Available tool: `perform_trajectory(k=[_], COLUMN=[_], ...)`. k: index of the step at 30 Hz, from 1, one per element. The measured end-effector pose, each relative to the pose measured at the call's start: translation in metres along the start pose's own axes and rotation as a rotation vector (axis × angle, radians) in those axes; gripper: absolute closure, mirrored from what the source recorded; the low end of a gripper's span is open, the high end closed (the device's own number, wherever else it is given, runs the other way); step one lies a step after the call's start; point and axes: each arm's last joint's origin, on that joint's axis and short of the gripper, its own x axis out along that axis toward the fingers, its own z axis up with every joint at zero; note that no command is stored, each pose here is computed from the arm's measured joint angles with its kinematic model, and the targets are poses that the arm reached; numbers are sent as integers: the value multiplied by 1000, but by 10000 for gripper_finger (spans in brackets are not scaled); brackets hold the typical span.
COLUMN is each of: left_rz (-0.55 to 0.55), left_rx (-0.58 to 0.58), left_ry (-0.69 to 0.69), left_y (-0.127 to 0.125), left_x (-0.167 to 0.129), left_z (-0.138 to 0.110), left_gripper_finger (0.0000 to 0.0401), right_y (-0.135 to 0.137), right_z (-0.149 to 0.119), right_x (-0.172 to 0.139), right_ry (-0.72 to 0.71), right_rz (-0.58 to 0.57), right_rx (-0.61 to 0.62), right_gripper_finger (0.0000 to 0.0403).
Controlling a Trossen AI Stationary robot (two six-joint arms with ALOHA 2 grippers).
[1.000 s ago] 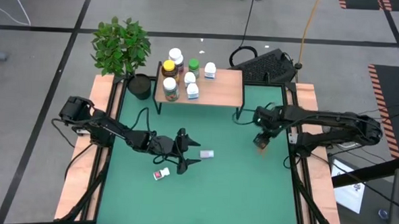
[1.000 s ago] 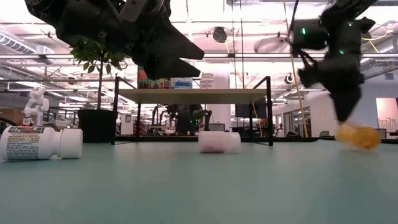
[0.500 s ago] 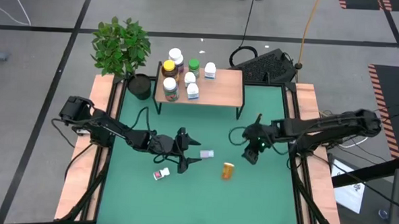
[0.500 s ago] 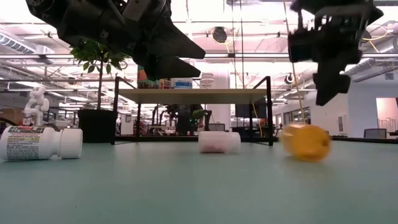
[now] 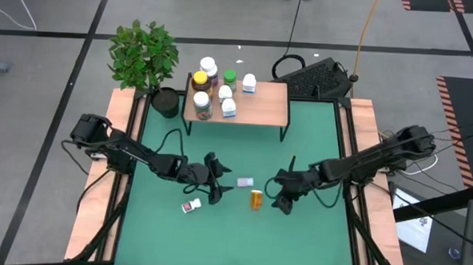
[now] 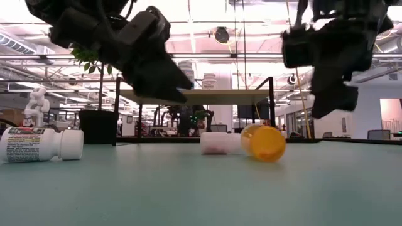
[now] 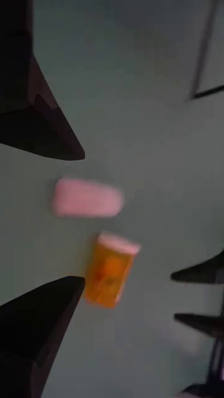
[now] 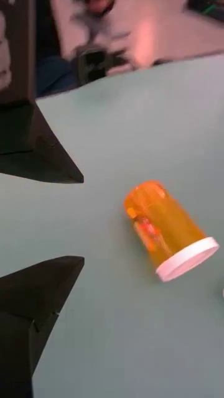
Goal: Pick and place medicine bottles onto shelf by color
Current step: Put the orange pill bottle on the shelf
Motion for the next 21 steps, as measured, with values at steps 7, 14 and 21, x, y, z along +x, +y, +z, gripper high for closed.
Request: perform_trajectory(k=[7,14,21], left_rz=[-28,-29,-22], left_rx=[13,56,-7], left_ry=[76,35,59], left_y=[-29,-36,-35], left_x=[7,14,14], left_z=[-32,-38,-40], left_gripper_finger=[77,77,77], right_y=[-7,-18,-6], right_z=[3,18,46], right_x=[31,58,67], right_ry=[-21,42,59], right_rz=[71,111,20], right_rx=[199,417,506], right_gripper_finger=[160,65,52])
